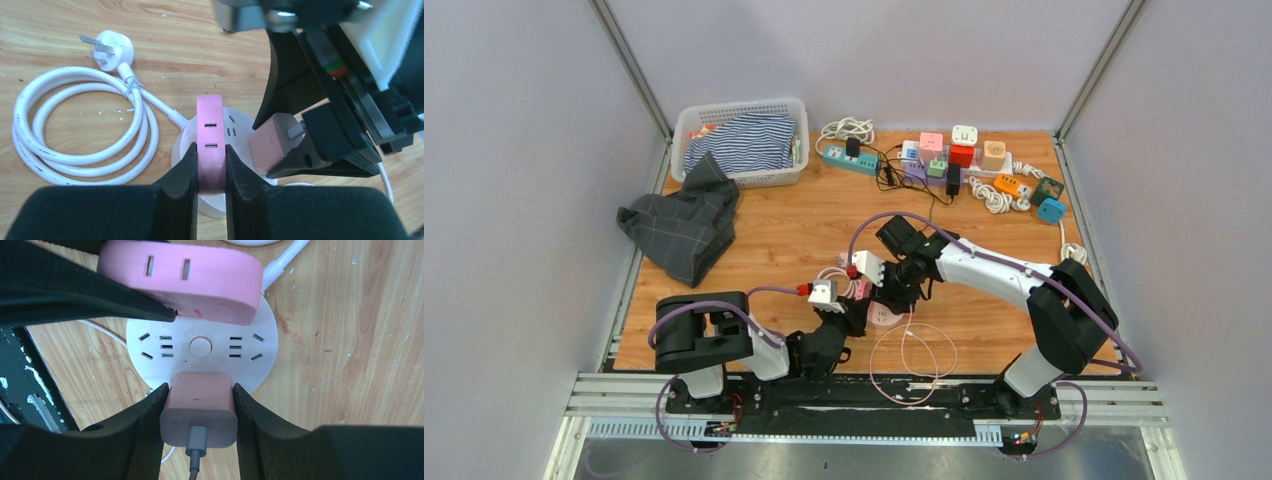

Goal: Pull the plug off the socket
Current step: Remove the plug from the socket.

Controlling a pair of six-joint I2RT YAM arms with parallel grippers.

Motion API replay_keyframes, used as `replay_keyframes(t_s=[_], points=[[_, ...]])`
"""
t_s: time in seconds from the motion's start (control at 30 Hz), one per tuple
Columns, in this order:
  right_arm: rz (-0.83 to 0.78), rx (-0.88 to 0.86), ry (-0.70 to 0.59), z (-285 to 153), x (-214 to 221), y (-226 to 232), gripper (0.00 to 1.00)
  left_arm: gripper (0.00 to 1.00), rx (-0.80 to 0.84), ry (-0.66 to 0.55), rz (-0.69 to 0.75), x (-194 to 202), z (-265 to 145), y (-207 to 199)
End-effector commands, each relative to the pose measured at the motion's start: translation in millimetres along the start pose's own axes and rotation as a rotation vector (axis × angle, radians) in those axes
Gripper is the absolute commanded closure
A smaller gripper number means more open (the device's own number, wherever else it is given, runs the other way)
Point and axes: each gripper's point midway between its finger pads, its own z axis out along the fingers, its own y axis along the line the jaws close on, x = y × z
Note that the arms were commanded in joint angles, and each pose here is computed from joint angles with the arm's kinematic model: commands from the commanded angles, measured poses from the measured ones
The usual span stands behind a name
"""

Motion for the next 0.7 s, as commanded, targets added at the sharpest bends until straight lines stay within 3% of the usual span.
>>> replay_keyframes(t_s=[0.0, 0.07, 0.17, 0.33, 0.5, 0.67], points=[[0.025, 0.094, 0.057, 9, 15, -28, 0.96, 1.0, 0.017, 0.154, 0.29, 41, -20, -10], [0.025, 0.092, 0.058, 10, 15, -28, 0.96, 1.0, -0.002, 0.15, 0.361, 38, -22, -9], [0.025, 0.092, 0.061, 11, 15, -28, 0.96, 1.0, 0.011, 0.158, 0.326, 37, -24, -11], [0.028, 0.092, 0.061, 11, 15, -28, 0.97, 1.0, 0.075, 0.262, 0.089, 38, -24, -16], [0.027, 0.089, 0.064, 12, 16, -28, 0.97, 1.0, 0.098, 0.29, -0.028, 29, -26, -18], [0.028, 0.089, 0.067, 12, 17, -28, 0.97, 1.0, 0.118, 0.288, 0.032, 26, -25, -20]])
